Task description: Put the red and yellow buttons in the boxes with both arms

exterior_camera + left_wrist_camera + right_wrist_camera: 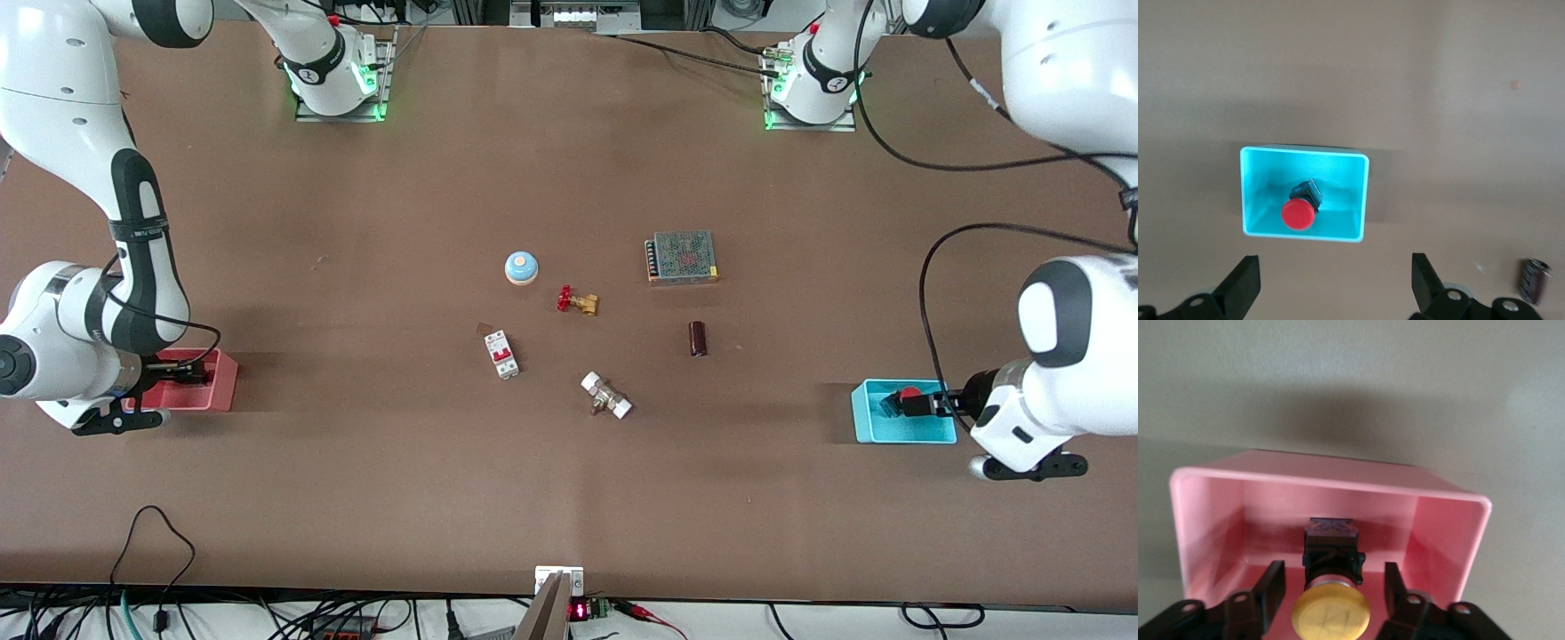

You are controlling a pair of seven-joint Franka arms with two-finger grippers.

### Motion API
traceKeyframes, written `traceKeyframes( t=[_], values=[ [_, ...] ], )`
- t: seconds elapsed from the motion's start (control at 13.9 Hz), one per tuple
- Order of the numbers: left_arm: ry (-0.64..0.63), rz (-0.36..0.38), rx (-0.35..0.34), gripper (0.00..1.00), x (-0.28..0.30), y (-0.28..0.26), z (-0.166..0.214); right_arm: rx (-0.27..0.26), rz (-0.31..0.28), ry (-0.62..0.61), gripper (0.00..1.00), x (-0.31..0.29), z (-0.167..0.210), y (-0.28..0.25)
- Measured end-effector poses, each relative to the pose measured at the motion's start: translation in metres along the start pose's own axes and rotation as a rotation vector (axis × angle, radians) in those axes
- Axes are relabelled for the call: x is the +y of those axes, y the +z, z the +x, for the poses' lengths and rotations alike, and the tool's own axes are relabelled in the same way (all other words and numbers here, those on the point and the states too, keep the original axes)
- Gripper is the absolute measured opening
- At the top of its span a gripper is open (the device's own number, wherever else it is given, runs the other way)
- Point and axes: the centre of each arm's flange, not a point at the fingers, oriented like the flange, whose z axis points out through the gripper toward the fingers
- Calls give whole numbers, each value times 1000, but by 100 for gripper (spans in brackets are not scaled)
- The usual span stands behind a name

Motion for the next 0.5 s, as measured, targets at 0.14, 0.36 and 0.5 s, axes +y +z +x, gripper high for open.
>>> traceKeyframes(
  t=[0.14,0.36,0.5],
  values=[
    [11,-5,12,100,7,-33,-17,38,22,17,95,1,0,-30],
    [27,20,35,100,8,-76,-49,100,58,27,100,-2,-12,-114],
    [46,38,55,100,12,-105,-80,145,78,20,100,-22,-33,-192]
  ],
)
